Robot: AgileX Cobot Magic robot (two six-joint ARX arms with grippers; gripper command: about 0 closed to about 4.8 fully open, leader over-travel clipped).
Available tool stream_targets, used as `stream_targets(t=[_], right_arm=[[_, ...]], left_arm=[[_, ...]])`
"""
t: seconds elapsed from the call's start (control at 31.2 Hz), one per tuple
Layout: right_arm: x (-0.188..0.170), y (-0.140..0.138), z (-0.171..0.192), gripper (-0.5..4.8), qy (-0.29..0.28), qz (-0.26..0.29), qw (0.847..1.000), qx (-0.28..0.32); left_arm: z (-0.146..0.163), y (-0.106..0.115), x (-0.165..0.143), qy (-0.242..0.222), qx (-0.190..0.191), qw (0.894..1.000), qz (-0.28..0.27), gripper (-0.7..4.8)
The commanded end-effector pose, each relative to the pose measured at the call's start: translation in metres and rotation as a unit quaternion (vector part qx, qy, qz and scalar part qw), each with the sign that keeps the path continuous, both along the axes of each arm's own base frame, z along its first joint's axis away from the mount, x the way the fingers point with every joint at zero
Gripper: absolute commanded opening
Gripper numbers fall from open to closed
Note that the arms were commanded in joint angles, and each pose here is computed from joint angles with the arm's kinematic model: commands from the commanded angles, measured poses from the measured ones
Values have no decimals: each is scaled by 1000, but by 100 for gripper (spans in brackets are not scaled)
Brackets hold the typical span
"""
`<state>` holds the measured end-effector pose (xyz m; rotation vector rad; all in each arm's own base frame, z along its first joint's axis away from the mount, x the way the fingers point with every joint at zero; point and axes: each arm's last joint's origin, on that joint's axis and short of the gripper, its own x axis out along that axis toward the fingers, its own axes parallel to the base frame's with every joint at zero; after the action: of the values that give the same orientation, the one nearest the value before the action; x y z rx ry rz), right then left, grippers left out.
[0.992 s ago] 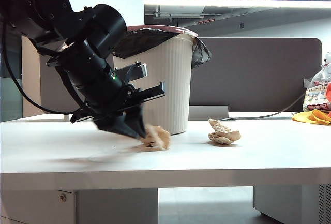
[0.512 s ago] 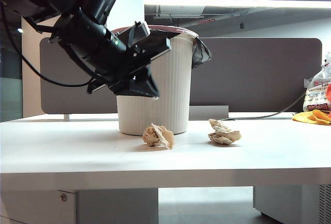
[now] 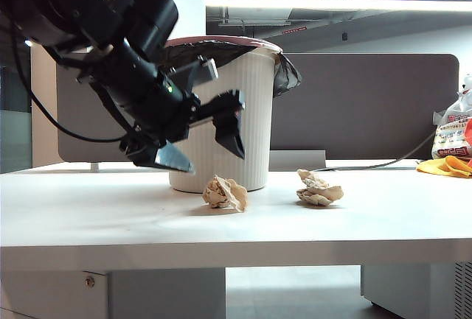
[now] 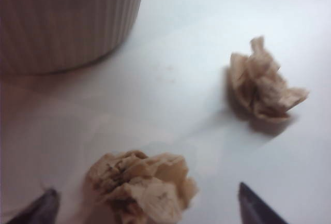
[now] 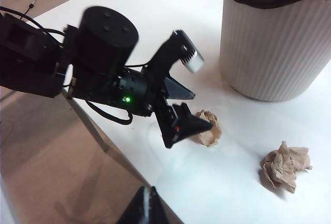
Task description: Pick up all the trash on the table and put it in the trash can.
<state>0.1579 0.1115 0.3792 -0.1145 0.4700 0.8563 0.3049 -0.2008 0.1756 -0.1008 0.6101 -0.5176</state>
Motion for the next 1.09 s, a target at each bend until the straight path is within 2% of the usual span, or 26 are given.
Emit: stream_targets(t=[0.03, 0.19, 0.29, 0.48, 0.64, 0.67, 0.7, 0.74, 0.8, 0.96, 1.09], right_arm=[[0, 0, 4, -5, -11, 0, 1000, 9], [0, 0, 4, -5, -11, 0, 1000, 9], [0, 0, 4, -5, -11, 0, 1000, 9], [0, 0, 5, -5, -15, 0, 1000, 12], [0, 0, 5, -5, -17, 0, 1000, 14], [0, 0, 5, -5, -16, -1, 1000, 15], [0, 0, 5, -5, -13, -3, 1000, 17], [0, 0, 5, -5, -11, -4, 1000, 19], [0, 0, 5, -5, -10, -4, 1000, 19], [0, 0, 6, -5, -10, -5, 1000, 21], [0, 0, 6, -5, -11, -5, 1000, 21]], left_arm=[[-1, -6, 8, 9, 11, 1000, -1, 479], [-1, -12, 19, 48, 40, 998, 2, 479], [-2, -14, 23, 57, 45, 997, 3, 479], [-17, -12, 21, 96, 71, 993, 3, 479], [-23, -12, 21, 107, 76, 991, 4, 479], [-22, -12, 21, 106, 75, 992, 4, 432], [-22, -13, 21, 104, 74, 992, 4, 331], [-22, -13, 21, 102, 70, 992, 1, 202], [-21, -14, 22, 98, 66, 993, 0, -2], [-15, -16, 24, 90, 46, 995, -18, -6], [5, -20, 25, 73, 18, 996, -38, -6]])
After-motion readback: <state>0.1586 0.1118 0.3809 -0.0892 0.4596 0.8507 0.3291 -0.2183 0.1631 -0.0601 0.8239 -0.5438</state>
